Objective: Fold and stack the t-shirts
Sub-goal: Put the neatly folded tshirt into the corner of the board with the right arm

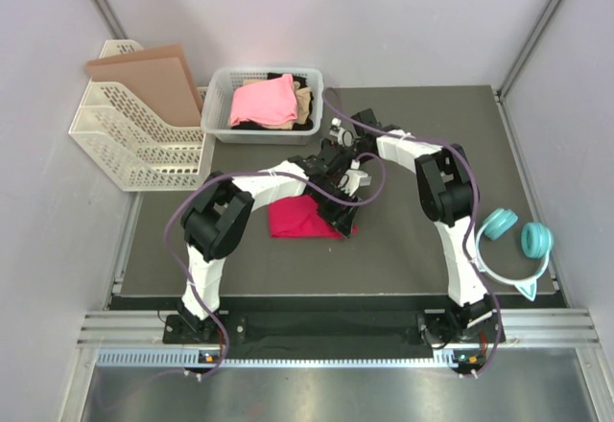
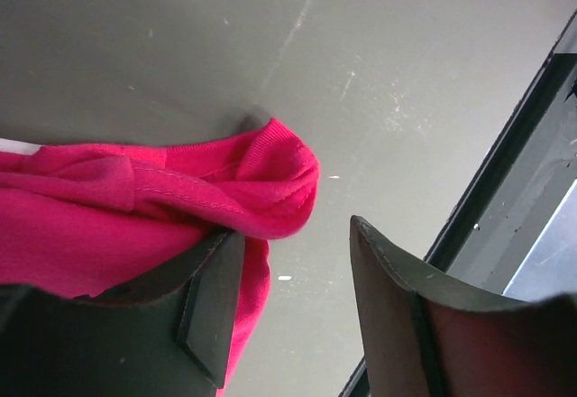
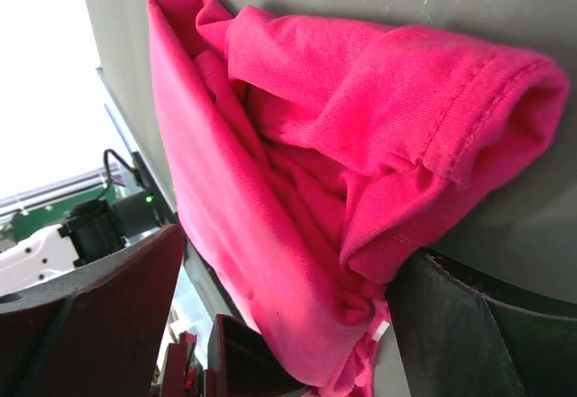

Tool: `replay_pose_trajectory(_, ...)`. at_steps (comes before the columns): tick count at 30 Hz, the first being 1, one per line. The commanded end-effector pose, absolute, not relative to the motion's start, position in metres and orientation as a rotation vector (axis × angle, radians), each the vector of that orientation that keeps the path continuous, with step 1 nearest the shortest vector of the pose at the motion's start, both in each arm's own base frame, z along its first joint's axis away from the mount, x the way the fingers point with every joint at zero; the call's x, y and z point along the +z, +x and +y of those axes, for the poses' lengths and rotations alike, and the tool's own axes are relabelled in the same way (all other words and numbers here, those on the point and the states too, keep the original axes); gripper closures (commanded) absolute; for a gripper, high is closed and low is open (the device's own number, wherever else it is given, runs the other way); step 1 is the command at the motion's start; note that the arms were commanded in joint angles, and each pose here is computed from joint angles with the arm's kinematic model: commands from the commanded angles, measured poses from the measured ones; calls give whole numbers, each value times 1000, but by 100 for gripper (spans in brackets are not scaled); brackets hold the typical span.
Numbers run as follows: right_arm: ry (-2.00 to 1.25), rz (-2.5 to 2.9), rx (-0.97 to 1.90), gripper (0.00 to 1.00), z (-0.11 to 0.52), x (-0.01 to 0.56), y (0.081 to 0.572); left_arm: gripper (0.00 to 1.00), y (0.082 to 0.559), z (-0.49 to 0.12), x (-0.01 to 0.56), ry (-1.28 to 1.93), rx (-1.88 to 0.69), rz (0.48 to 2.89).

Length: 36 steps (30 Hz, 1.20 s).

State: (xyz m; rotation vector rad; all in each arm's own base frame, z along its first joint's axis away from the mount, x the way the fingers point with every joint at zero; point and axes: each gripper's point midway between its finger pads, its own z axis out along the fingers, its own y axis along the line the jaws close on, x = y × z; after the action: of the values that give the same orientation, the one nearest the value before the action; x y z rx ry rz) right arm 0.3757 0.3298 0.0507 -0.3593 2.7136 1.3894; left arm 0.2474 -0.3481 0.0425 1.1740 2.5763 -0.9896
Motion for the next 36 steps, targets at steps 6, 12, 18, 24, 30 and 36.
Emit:
replay_pose_trajectory(6,-294,2853,1248,25,319,-7,359,45,259,-357,72,1211,-990,2450)
replay_pose_trajectory(12,-333,2884,1267,33,332,-18,341,45,260,-356,75,1221,-979,2436)
replay_pose_trajectory(18,-373,2919,1310,44,348,-32,321,45,261,-352,78,1228,-957,2424)
replay_pose_trajectory(24,-343,2921,1328,100,351,-31,320,44,273,-344,113,1257,-842,2340)
replay_pose_trajectory(30,-243,2837,1316,100,328,-2,364,38,299,-320,217,1220,-673,2091)
replay_pose_trajectory(36,21,2761,1191,100,254,19,437,30,306,-251,300,1062,-553,1959)
